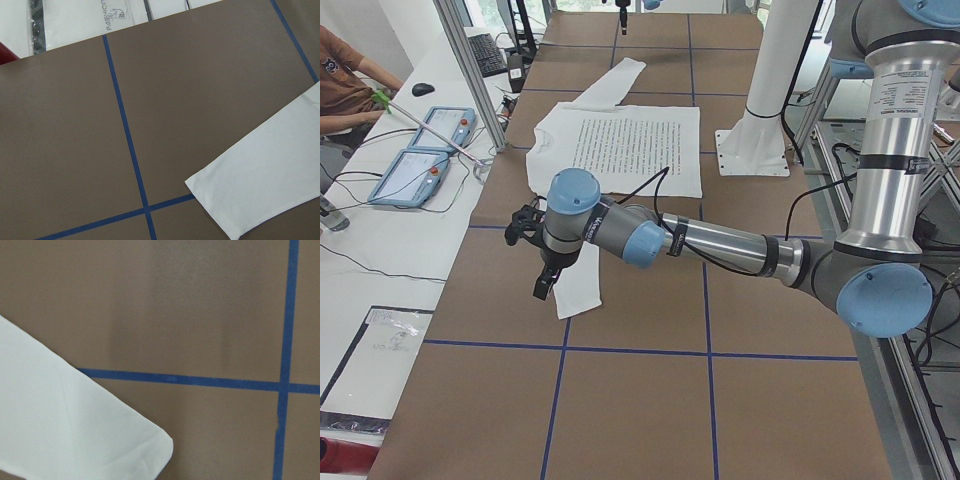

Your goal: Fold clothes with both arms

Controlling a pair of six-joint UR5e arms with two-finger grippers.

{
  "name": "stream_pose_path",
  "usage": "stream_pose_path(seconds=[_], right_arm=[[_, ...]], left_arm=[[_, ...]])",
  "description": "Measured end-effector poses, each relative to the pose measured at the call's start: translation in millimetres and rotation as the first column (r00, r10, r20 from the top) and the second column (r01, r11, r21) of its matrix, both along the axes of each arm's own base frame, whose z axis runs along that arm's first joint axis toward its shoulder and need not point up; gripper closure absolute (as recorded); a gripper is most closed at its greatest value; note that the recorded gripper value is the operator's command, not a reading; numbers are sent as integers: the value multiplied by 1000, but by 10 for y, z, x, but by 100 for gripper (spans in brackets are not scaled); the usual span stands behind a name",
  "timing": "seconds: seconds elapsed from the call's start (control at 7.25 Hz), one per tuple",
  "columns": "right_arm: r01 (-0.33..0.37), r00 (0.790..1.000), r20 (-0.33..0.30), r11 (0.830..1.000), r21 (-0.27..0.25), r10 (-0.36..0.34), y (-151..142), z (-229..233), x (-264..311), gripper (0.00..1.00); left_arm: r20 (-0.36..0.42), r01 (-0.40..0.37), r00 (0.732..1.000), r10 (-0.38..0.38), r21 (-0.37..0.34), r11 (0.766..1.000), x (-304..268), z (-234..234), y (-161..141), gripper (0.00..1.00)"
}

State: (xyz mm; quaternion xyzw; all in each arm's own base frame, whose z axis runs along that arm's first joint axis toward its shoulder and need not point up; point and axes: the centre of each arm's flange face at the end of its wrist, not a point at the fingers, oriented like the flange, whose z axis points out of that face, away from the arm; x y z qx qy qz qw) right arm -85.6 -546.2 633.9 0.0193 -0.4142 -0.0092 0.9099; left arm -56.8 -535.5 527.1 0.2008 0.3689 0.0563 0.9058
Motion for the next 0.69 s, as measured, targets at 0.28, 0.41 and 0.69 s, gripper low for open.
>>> stream_pose_path(seconds=[0.28, 0.41, 0.69], right_arm=[[-48, 998, 27, 998, -33, 49, -44, 144, -363, 4], [-53, 998, 29, 997, -50, 55, -36, 185, -470, 5], [-40, 999, 20, 996, -80, 42, 13, 334, -604, 13]], left_arm=[[-16, 29, 999, -29, -27, 999, 4, -28, -3, 0], [-19, 33, 999, -34, -28, 999, 4, -46, -1, 0], [-20, 39, 999, -40, -32, 999, 4, -71, -13, 0]])
